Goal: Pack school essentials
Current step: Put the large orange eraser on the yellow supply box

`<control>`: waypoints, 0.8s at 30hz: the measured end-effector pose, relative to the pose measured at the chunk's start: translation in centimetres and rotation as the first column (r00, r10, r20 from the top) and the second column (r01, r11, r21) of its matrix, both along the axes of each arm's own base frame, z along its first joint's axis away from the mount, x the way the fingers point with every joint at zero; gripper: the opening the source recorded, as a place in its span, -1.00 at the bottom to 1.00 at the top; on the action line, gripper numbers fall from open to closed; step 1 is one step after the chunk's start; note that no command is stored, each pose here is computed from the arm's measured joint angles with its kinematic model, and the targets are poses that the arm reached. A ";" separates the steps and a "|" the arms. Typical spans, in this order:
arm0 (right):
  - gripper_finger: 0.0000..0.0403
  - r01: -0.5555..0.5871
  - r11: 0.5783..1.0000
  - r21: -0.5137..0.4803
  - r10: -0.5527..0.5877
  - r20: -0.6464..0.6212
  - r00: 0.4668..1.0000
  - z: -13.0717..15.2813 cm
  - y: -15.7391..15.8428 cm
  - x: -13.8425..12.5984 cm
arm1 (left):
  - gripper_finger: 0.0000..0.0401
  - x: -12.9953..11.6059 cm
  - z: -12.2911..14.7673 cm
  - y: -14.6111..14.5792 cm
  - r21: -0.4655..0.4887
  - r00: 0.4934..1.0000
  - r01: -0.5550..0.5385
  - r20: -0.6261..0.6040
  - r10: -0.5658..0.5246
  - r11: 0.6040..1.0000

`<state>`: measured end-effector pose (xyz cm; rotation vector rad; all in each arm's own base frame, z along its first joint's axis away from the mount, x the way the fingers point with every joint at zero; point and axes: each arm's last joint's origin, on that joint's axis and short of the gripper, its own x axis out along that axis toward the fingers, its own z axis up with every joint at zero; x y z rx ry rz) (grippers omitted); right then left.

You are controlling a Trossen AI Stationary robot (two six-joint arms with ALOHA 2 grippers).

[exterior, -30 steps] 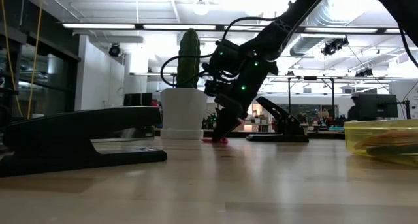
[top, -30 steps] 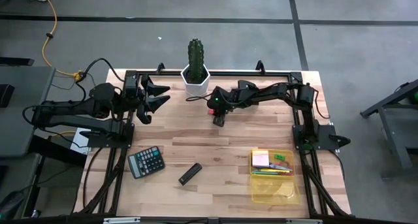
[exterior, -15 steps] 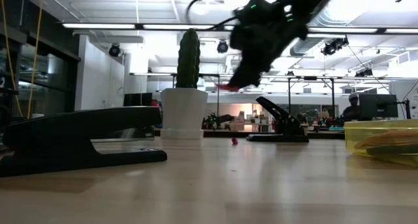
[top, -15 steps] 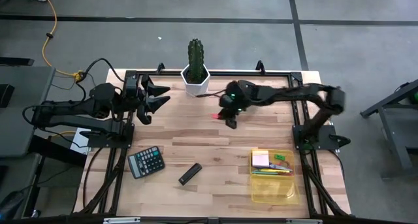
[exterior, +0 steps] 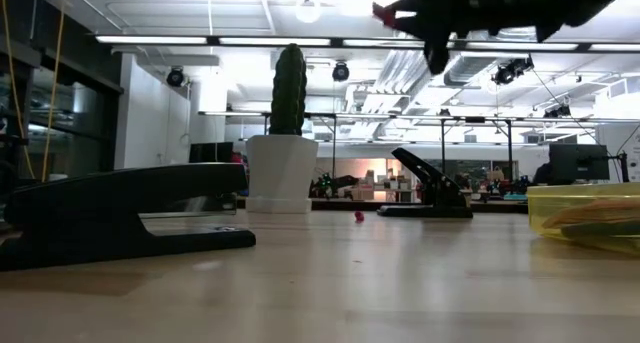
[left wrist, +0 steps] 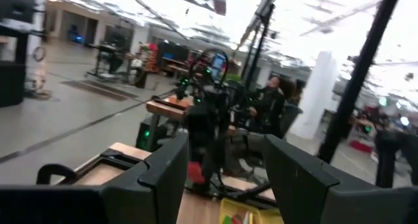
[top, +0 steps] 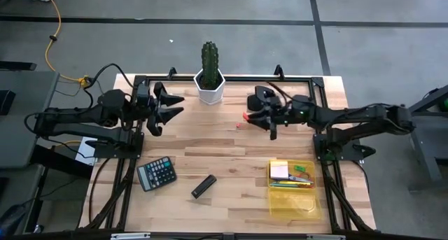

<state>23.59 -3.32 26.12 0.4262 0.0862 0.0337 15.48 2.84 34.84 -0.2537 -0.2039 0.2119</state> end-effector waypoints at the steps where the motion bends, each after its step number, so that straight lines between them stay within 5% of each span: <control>1: -0.62 0.010 1.000 -0.014 -0.009 0.020 1.000 0.4 0.2 -0.2 | -0.07 0.1 0.0 0.0 0.011 1.000 0.010 -0.006 -0.010 1.000; 16: -0.62 0.029 0.990 -0.136 -0.008 0.149 0.989 4.2 0.9 -0.1 | -0.07 0.7 -0.4 0.0 0.005 0.999 0.026 -0.027 -0.026 1.000; 21: -0.62 0.008 0.996 -0.084 0.005 0.143 0.990 4.2 1.0 -0.1 | -0.07 0.7 -0.4 0.0 0.006 0.999 0.030 -0.028 -0.029 1.000; 24: -0.62 -0.101 0.995 0.003 0.101 0.084 0.991 3.7 1.6 -0.1 | -0.07 0.7 -0.4 0.0 0.006 0.999 0.030 -0.028 -0.029 1.000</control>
